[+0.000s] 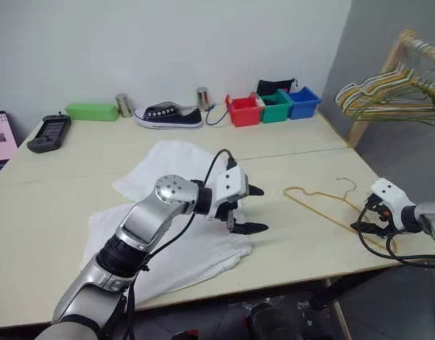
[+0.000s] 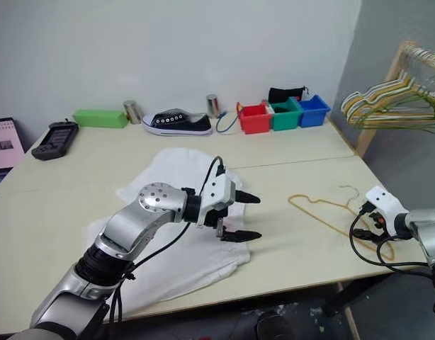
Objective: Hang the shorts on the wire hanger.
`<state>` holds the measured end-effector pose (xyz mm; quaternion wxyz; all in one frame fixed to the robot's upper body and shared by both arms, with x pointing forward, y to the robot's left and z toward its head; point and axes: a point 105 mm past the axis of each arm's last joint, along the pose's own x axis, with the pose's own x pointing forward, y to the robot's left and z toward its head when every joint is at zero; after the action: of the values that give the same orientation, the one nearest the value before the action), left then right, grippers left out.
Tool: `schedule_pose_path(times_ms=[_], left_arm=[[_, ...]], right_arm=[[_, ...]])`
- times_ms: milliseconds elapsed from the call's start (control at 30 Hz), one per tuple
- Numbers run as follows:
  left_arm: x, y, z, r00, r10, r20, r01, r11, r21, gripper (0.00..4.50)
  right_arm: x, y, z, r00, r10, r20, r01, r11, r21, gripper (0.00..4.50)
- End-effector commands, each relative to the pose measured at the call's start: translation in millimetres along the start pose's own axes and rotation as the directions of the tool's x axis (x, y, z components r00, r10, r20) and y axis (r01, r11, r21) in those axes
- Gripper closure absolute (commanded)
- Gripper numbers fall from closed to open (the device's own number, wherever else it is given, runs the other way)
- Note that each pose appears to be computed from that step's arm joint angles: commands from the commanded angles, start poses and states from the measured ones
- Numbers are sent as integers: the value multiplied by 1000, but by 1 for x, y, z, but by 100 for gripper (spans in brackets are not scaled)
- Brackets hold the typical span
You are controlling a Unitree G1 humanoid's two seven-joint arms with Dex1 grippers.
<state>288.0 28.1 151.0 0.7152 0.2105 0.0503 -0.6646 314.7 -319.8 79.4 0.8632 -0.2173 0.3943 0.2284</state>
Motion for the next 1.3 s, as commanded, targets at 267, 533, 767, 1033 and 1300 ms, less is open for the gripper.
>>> schedule_pose_path(times_ms=[267, 533, 767, 1033, 1300], left_arm=[[6, 10, -3, 999, 22, -31, -20, 999, 45, 1], [2, 10, -6, 998, 34, -47, -32, 999, 37, 0], [-5, 3, -10, 998, 6, -67, -5, 1000, 25, 0], [-4, 1, -10, 997, -6, -74, 8, 1000, 24, 0], [-10, 16, -14, 994, 58, -97, -53, 997, 53, 0]], right_arm=[[23, -14, -9, 997, 14, -70, -14, 1000, 4, 0], [24, -15, -29, 989, 81, -127, -68, 993, 98, 77], [9, -6, -53, 967, 178, -183, -151, 976, 156, 238], [1, 1, -75, 947, 213, -242, -182, 973, 142, 423], [7, 0, -58, 971, 163, -177, -149, 985, 90, 448]])
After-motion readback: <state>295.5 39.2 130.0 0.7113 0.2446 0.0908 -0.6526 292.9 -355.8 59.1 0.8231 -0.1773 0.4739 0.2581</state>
